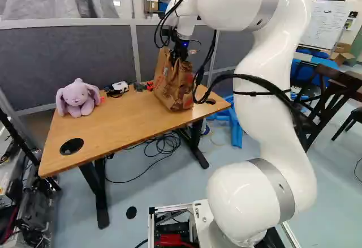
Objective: Pick up the bag on the ground and place it on the table
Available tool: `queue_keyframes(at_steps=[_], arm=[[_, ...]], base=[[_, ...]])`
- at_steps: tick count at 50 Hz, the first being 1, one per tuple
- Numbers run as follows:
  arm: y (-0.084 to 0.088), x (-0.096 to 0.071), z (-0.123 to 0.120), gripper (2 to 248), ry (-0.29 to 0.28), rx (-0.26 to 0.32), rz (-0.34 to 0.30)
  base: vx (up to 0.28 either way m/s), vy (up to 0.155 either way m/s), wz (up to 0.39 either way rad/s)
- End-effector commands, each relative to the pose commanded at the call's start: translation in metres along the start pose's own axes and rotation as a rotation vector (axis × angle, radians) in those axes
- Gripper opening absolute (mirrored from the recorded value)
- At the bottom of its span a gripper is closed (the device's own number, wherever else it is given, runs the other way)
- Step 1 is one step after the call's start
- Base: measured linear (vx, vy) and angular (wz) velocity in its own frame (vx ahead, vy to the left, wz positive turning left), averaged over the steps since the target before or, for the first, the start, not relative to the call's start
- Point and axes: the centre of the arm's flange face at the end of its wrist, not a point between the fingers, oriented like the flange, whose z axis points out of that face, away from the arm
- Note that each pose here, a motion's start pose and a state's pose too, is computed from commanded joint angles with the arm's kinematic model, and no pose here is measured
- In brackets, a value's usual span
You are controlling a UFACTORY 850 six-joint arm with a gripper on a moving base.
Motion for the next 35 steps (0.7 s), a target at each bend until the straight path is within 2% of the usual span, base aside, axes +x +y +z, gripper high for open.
queue_keyframes(at_steps=[7, 8, 12, 13, 17, 18, 23, 24, 28, 29, 33, 34, 35], arm=[[0.0003, 0.0004, 0.0021, 21, -0.002, 0.0, 0.0], [0.0004, 0.0004, 0.0022, 30, -0.002, 0.0, 0.0], [0.0004, 0.0004, 0.0024, 30, -0.003, 0.0, 0.0], [0.0004, 0.0004, 0.0024, 63, -0.003, 0.0, 0.0], [0.0004, 0.0004, 0.0024, 63, -0.003, 0.0, 0.0], [0.0004, 0.0004, 0.0024, 96, -0.003, 0.0, 0.0], [0.0004, 0.0004, 0.0024, 96, -0.003, 0.0, 0.0], [0.0004, 0.0004, 0.0024, 130, -0.003, 0.0, 0.0], [0.0004, 0.0004, 0.0021, 130, -0.002, 0.0, 0.0], [0.0003, 0.0004, 0.0016, 165, -0.002, 0.0, 0.0], [-0.0001, 0.0004, -0.0022, 165, 0.004, -0.001, 0.0], [-0.0003, 0.0004, -0.0034, 202, 0.005, -0.001, -0.001], [-0.0004, 0.0004, -0.0046, 202, 0.007, -0.001, -0.001]], base=[[0.0, 0.0, 0.0], [0.0, 0.0, 0.0], [0.0, 0.0, 0.0], [0.0, 0.0, 0.0], [0.0, 0.0, 0.0], [0.0, 0.0, 0.0], [0.0, 0.0, 0.0], [0.0, 0.0, 0.0], [0.0, 0.0, 0.0], [0.0, 0.0, 0.0], [0.0, 0.0, 0.0], [0.0, 0.0, 0.0], [0.0, 0.0, 0.0]])
